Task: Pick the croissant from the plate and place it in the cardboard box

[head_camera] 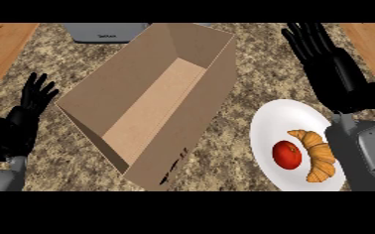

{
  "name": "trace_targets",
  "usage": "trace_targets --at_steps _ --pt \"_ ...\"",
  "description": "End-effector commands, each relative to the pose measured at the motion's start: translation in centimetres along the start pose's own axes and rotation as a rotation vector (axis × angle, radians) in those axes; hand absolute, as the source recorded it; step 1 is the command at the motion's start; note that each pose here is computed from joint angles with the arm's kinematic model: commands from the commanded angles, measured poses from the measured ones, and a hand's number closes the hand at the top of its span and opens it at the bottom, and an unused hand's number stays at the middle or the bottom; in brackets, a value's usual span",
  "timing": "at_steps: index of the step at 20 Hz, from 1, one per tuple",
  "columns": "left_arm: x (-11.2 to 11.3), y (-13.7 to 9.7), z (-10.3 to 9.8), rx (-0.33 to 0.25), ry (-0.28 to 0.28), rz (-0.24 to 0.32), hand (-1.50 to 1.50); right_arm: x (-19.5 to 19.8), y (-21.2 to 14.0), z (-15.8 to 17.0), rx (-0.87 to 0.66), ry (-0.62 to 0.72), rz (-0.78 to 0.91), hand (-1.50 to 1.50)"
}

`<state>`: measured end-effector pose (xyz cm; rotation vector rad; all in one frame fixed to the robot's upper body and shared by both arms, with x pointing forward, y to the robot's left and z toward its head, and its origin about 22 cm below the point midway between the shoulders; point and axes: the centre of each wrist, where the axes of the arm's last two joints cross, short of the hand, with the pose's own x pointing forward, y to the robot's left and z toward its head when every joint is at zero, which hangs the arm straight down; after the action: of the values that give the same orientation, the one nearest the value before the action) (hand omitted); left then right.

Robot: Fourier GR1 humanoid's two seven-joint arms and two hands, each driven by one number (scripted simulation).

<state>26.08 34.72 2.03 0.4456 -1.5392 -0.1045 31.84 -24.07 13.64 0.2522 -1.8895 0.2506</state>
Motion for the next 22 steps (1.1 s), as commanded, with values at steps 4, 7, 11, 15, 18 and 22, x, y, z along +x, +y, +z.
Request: trace_targets --at_steps 4,7,11,15,18,22 --pt "0.0 1.7 -0.1 0.084 0.029 -0.163 0.00 -3.1 -6.3 7.0 0.157 0.169 -0.065 -1.50" --pt "-1.2 2.6 0.5 0.063 0.089 -0.184 0.00 4.1 -6.6 3.3 0.407 0.092 0.480 -1.50" --pt "-2.1 2.5 0.7 0.077 0.125 -0.206 0.00 -3.7 -10.8 12.1 0.444 0.303 0.424 -1.50" --pt "-1.5 1.4 0.4 0.056 0.119 -0.195 0.00 -6.1 -15.0 16.7 0.334 0.149 0.153 -1.50" --pt "-0.3 1.0 -0.5 0.037 0.119 -0.211 0.00 -6.2 -17.0 16.0 0.410 0.086 0.208 -1.50" --pt "-0.1 0.5 -0.8 0.047 0.113 -0.224 0.00 -3.5 -19.3 15.0 0.485 0.100 0.489 -1.50"
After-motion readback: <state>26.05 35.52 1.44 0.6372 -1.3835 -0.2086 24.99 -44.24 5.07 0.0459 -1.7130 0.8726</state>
